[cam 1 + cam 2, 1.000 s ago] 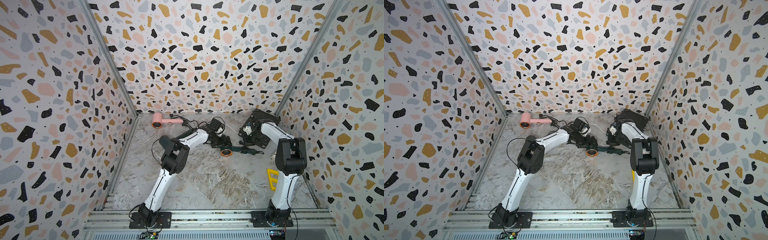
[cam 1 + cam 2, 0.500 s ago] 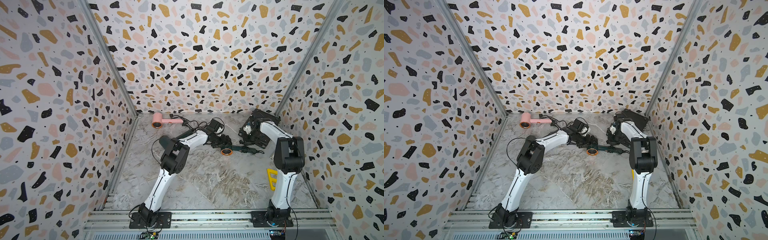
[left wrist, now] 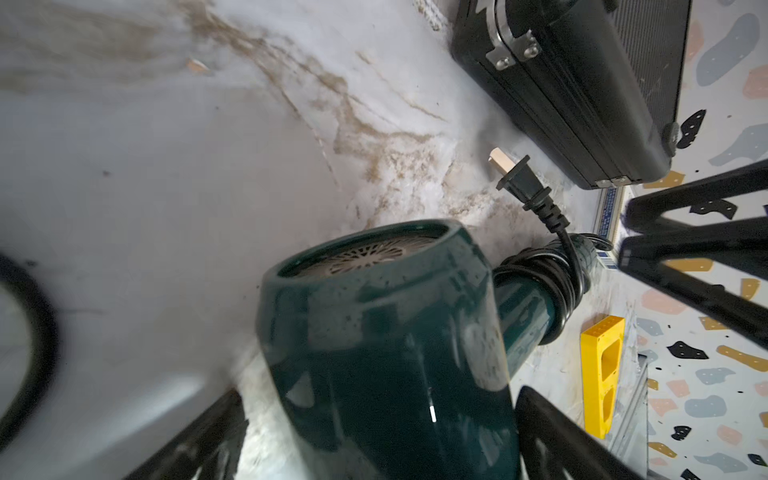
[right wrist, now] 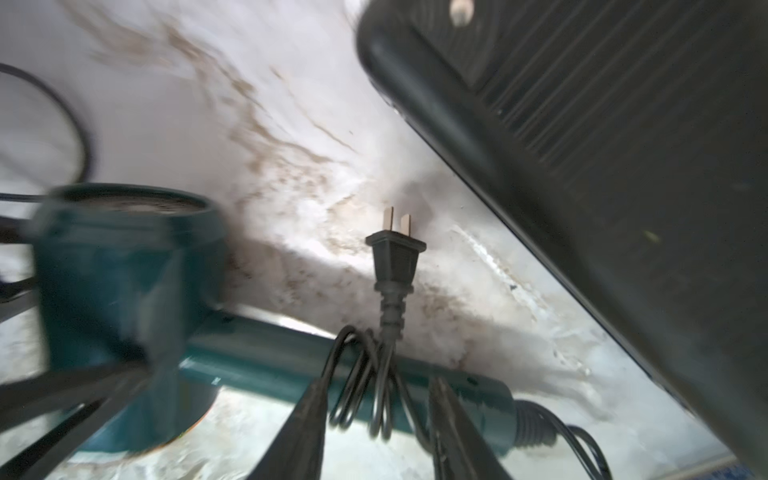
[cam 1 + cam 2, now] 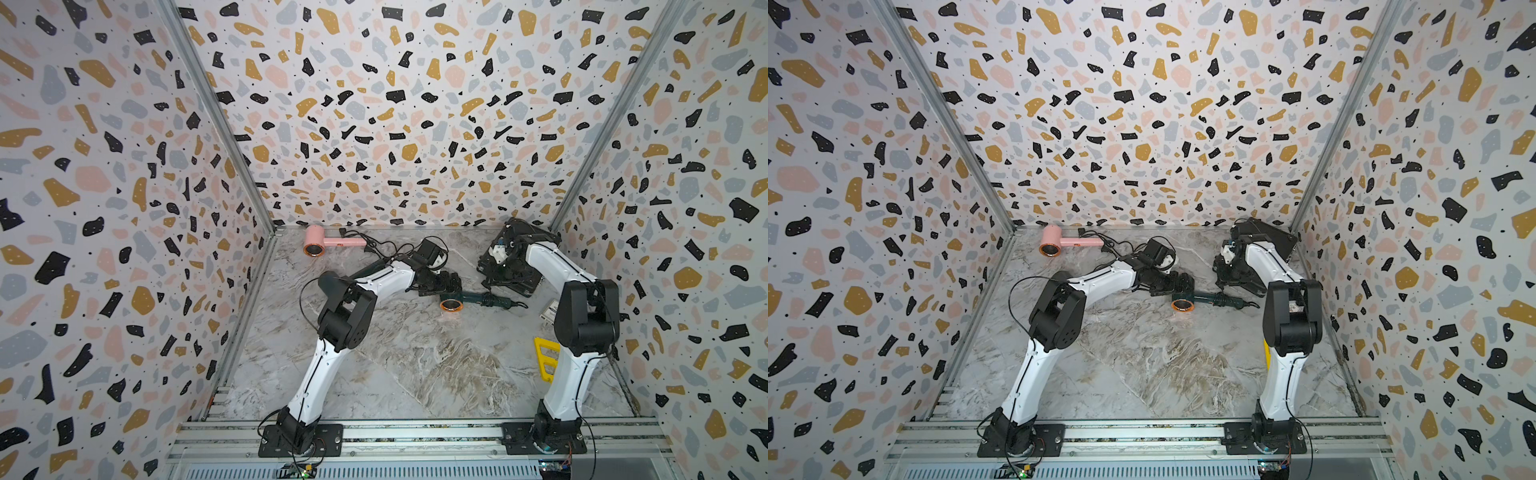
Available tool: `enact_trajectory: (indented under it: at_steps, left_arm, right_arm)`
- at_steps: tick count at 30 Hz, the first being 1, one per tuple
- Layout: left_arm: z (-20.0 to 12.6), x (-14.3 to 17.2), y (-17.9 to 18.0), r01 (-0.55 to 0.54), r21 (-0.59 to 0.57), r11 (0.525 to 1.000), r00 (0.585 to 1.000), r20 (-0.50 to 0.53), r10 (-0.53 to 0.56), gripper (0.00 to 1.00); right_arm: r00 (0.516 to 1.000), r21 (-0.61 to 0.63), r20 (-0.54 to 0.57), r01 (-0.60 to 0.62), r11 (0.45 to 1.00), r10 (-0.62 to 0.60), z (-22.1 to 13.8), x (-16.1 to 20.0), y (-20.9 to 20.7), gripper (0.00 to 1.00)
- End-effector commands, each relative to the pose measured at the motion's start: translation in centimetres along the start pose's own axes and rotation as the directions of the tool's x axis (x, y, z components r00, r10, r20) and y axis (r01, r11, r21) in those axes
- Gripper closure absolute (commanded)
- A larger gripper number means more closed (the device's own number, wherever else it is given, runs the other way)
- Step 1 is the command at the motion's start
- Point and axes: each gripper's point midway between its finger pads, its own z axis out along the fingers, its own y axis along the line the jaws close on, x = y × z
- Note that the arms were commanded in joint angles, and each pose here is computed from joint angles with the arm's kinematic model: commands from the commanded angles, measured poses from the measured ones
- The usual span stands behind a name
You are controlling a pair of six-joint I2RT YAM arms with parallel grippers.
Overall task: Wrap the cord around the hair dryer
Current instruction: Place the hair dryer at the center of the board, then pick up the hair dryer from the center of the board.
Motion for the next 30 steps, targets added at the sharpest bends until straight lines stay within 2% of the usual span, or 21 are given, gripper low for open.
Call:
enact_trajectory:
  at_steps: [1,4,8,12,17,21,23,26,28,30]
  left_arm:
    - [-4.3,-2.3,-0.9,-0.095,-0.069,0.993,0.992,0.073,0.1,0.01]
    - [-7.1,-3.5,-0.6,-0.133,-0.134,0.982,0.983,0.108,0.147,0.01]
    - [-10.8,-4.9,0.1,-0.143,-0.196,0.97,0.975,0.139,0.172,0.01]
    - [-16.0,-5.9,3.3,-0.112,-0.327,0.938,0.966,0.184,0.18,0.01]
    - [-23.5,-6.9,10.7,0.054,-0.457,0.888,0.95,0.296,0.095,0.01]
    - [-28.9,-5.7,16.9,0.239,-0.495,0.836,0.921,0.388,-0.033,0.01]
    - [-30.5,-4.7,19.1,0.297,-0.522,0.8,0.906,0.419,-0.062,0.01]
    - [-32.3,-3.1,22.4,0.358,-0.602,0.714,0.898,0.432,-0.086,0.01]
    - [-32.3,-2.1,24.2,0.371,-0.637,0.675,0.904,0.415,-0.105,0.01]
    - [-31.4,-1.2,25.8,0.389,-0.648,0.656,0.907,0.396,-0.147,0.01]
  right_arm:
    - [0.993,-0.032,0.116,0.019,0.999,-0.016,-4.8,-0.7,1.8,0.55]
    - [0.988,-0.015,0.151,0.021,1.0,-0.019,-6.1,-0.1,1.8,0.55]
    - [0.988,-0.005,0.156,0.014,1.0,-0.013,-6.1,1.2,1.8,0.55]
    - [0.989,0.001,0.144,-0.012,1.0,0.012,-5.0,2.9,2.0,0.49]
    - [0.989,-0.01,0.149,-0.002,1.0,0.004,-3.6,5.0,4.0,0.44]
    - [0.993,-0.009,0.109,0.046,0.999,-0.045,-2.2,6.9,5.5,0.43]
    - [0.994,-0.023,0.091,0.058,0.998,-0.056,-1.9,7.7,6.1,0.43]
    - [0.993,-0.035,0.072,0.095,0.995,-0.092,-2.1,8.6,7.1,0.38]
    - [0.989,-0.018,0.065,0.133,0.991,-0.132,-2.3,9.1,7.5,0.34]
    - [0.986,-0.003,0.058,0.158,0.987,-0.158,-2.6,9.6,7.7,0.29]
